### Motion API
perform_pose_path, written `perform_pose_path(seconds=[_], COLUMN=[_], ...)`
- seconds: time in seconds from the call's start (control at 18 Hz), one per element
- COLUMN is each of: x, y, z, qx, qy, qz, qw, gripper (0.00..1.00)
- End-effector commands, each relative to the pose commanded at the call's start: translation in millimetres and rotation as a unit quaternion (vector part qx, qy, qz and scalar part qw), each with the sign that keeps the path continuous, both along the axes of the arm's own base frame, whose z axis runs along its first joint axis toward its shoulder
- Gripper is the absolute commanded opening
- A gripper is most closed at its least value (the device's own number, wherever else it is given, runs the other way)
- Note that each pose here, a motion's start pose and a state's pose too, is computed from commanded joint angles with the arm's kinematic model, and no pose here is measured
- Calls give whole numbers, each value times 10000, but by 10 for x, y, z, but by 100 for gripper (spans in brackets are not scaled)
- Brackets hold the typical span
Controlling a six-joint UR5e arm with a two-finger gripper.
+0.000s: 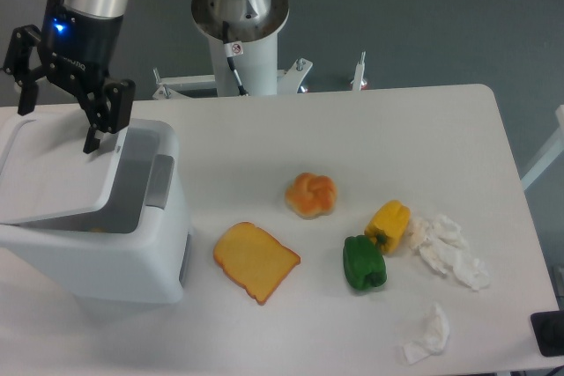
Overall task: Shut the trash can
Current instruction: 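Push the raised white lid down over the trash can opening, then press the gripper down on the closed lid to seat it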
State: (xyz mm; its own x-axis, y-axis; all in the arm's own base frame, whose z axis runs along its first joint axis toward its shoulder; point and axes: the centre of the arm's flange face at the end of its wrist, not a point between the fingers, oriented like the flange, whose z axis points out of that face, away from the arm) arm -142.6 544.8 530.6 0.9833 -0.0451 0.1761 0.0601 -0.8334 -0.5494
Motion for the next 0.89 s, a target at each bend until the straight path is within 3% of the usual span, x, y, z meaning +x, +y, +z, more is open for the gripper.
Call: perform_pose_path(seconds=[0.89], x=[-185], y=[-13], z=[-161], qx=[-301], qy=[147], qz=[294], qw=[9990], gripper=[100])
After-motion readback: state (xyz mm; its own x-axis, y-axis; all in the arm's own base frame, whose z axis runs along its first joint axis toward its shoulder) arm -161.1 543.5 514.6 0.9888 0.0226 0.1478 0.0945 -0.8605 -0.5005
